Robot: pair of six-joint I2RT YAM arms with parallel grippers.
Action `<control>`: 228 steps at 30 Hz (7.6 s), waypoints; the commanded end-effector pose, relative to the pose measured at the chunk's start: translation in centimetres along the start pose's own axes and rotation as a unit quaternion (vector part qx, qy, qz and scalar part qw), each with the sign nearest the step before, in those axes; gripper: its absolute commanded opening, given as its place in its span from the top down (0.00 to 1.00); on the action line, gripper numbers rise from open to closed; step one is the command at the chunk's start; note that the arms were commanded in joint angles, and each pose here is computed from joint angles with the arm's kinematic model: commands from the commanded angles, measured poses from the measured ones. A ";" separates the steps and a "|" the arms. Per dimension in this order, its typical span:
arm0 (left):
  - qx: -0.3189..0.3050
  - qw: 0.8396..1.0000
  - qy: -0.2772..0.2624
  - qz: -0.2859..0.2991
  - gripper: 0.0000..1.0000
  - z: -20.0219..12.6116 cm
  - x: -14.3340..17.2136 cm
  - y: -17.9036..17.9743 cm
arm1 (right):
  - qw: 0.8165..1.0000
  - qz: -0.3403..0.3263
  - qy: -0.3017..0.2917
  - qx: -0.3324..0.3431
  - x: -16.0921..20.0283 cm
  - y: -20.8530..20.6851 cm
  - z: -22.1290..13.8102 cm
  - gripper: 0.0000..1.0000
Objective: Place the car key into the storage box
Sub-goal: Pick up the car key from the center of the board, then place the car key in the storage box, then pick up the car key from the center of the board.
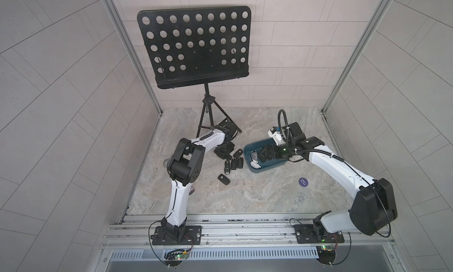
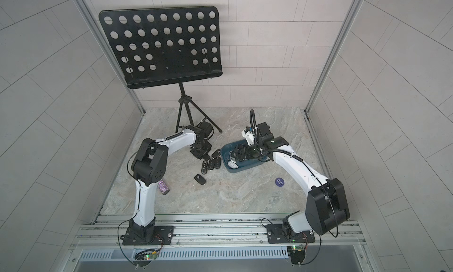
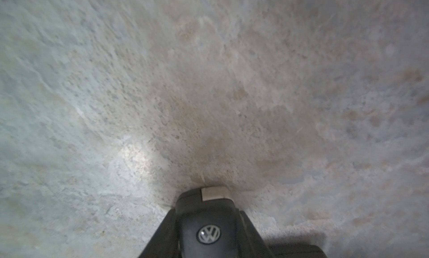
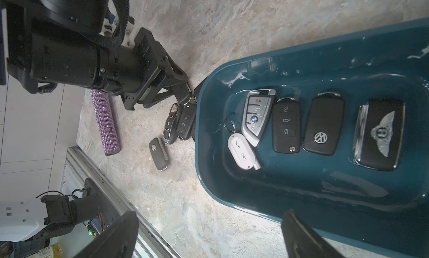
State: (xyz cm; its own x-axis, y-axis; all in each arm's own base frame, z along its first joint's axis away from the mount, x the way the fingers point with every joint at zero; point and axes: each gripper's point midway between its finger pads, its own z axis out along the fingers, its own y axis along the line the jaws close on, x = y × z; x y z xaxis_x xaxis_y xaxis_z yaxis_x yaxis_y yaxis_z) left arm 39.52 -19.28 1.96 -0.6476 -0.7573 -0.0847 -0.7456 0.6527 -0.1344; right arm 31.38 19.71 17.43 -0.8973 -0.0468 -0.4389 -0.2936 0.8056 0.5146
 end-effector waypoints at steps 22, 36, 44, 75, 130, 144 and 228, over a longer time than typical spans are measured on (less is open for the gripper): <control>0.113 0.990 -0.050 0.067 0.62 -11.2 0.5 -1.6 | 1.000 0.004 -0.007 0.018 0.3 -0.4 -0.2 0.00; 0.170 0.970 0.007 0.173 0.62 -13.1 9.0 -5.4 | 0.997 0.022 -0.053 0.059 0.9 -2.2 -2.2 0.00; 0.176 0.952 0.051 0.244 0.62 -11.7 13.4 -9.2 | 0.993 0.028 -0.083 0.079 1.4 -3.0 -3.7 0.00; 0.065 0.950 0.054 0.301 0.61 -2.4 14.1 -9.4 | 0.992 0.039 -0.084 0.081 1.7 -3.6 -3.8 0.00; 0.096 0.982 -0.050 0.153 0.00 -12.8 -2.6 13.5 | 0.993 -0.104 0.007 0.062 3.0 8.8 7.9 0.20; 0.114 0.985 -0.008 0.133 0.00 -11.8 -2.8 15.8 | 0.975 -0.080 0.050 0.199 2.4 4.6 14.3 0.41; 0.109 0.986 0.002 0.129 0.00 -11.9 -2.8 16.4 | 0.964 -0.096 0.041 0.244 -0.6 2.9 16.0 0.75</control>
State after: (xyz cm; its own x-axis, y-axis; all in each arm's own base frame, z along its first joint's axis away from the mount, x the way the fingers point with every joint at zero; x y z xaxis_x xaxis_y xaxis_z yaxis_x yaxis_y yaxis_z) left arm 27.30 -6.41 11.21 -0.8077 -0.5733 -0.1378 -0.5102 0.7967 -0.3241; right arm 36.41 31.62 3.61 -0.8913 -0.2569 -0.3735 -0.2710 0.9625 -0.0154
